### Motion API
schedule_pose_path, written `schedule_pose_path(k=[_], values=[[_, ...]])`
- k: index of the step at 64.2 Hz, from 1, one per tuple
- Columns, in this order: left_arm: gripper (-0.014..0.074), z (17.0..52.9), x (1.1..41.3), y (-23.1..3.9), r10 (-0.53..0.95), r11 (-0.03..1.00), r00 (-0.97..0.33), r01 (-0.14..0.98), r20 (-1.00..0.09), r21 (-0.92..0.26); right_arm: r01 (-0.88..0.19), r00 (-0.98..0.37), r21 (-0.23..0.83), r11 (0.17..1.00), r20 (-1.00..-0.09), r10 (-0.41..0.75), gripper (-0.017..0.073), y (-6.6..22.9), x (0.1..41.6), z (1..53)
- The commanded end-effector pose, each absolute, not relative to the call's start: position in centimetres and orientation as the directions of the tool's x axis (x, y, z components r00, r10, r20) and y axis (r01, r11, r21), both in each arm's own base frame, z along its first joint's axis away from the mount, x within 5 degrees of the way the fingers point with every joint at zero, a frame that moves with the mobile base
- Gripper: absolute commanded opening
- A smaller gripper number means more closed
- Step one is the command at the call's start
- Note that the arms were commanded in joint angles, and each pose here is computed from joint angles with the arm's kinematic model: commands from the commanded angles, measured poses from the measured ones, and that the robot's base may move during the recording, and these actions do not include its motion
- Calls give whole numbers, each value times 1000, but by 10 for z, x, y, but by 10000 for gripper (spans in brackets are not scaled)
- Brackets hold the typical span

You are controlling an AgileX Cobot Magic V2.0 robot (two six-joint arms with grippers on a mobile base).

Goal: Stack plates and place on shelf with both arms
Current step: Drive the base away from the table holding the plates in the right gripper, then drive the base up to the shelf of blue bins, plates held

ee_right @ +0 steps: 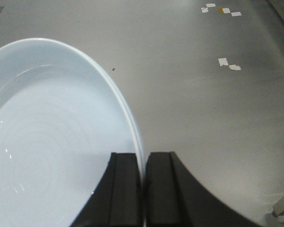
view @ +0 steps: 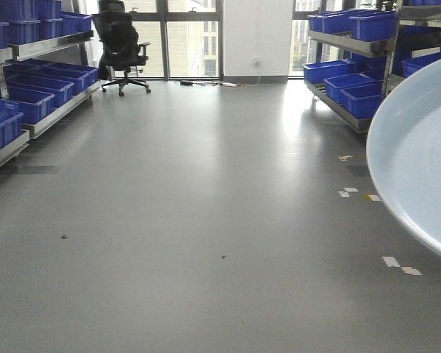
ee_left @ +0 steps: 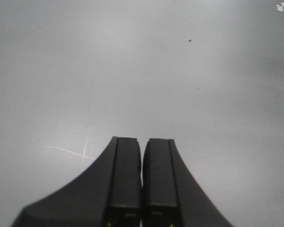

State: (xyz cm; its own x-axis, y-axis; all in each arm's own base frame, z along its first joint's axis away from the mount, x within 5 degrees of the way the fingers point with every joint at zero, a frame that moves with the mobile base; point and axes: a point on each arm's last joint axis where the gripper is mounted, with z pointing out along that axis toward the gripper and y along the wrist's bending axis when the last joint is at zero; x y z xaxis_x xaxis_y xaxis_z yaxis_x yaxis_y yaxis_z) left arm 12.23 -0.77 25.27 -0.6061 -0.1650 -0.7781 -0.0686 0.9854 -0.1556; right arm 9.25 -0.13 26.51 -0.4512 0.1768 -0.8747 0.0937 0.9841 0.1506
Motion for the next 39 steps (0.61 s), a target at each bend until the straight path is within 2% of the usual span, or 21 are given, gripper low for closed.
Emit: schedule_pose_path(k=[1,39], values=[[97,267,128,-9,-169,984,-535,-45,-828,-172,77,-343,160,984,-923,177,57,-2,96,282],[97,267,128,-9,-169,984,-535,-45,-828,-172,77,-343,160,984,-923,177,57,-2,96,282]])
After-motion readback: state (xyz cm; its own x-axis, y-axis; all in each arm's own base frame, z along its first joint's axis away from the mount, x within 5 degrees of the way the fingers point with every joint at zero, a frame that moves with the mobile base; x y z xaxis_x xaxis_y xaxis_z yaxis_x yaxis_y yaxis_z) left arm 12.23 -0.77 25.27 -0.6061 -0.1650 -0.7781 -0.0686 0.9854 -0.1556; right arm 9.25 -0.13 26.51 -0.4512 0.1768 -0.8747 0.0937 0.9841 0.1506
